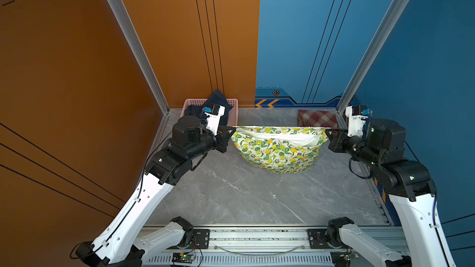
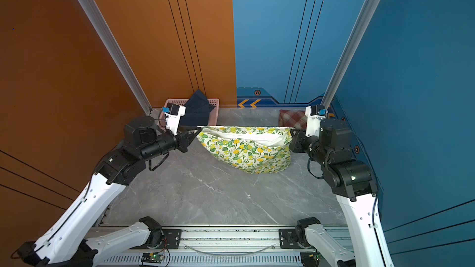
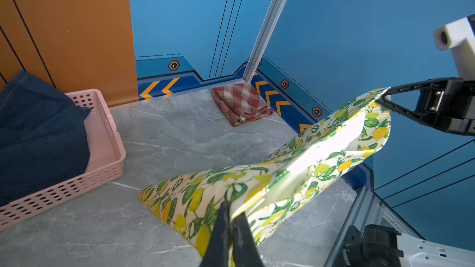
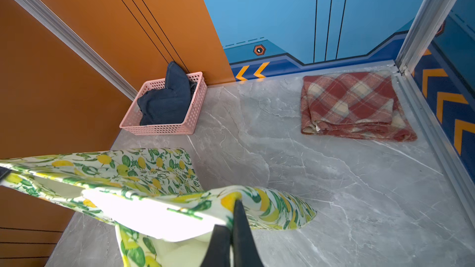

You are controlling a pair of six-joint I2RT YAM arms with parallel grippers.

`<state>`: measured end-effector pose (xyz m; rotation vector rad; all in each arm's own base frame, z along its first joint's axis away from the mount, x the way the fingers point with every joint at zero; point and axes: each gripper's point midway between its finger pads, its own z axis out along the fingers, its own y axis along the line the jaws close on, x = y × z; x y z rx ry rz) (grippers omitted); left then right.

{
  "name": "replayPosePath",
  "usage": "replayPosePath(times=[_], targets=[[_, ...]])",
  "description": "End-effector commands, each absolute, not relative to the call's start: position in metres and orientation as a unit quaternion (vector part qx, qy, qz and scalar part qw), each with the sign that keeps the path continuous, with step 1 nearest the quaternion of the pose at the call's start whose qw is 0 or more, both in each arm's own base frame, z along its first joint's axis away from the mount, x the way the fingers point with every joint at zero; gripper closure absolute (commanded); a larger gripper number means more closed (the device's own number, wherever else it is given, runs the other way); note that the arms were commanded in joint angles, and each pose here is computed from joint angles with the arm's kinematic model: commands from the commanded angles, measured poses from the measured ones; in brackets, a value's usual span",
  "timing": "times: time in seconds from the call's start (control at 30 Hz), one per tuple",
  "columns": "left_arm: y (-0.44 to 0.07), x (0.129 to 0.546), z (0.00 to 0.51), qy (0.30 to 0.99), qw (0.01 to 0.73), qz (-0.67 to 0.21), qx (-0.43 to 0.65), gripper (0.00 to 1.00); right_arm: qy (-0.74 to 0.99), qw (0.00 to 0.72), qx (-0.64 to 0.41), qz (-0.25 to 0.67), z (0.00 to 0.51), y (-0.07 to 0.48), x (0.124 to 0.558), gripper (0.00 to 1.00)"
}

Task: Fold and stack the skirts
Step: 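Lift the lemon-print skirt by its waistband with both grippers, stretching it taut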

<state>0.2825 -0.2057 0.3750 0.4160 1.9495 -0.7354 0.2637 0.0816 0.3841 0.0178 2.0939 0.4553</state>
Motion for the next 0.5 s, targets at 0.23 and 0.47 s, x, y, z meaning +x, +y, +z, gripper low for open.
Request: replayPosePath(times=[0.23,0.47], targets=[[-0.230,0.280,0.340,0.841,0.419,-0.276,0.202,1.00,0.861,0.477,0.037,0.176,0.400,0.070,0.272,1.00],[-0.212,0.252,0.401,0.795,0.479,-0.317,0.197,1.00,0.869,0.470,0.072,0.138,0.390,0.048,0.268,1.00]])
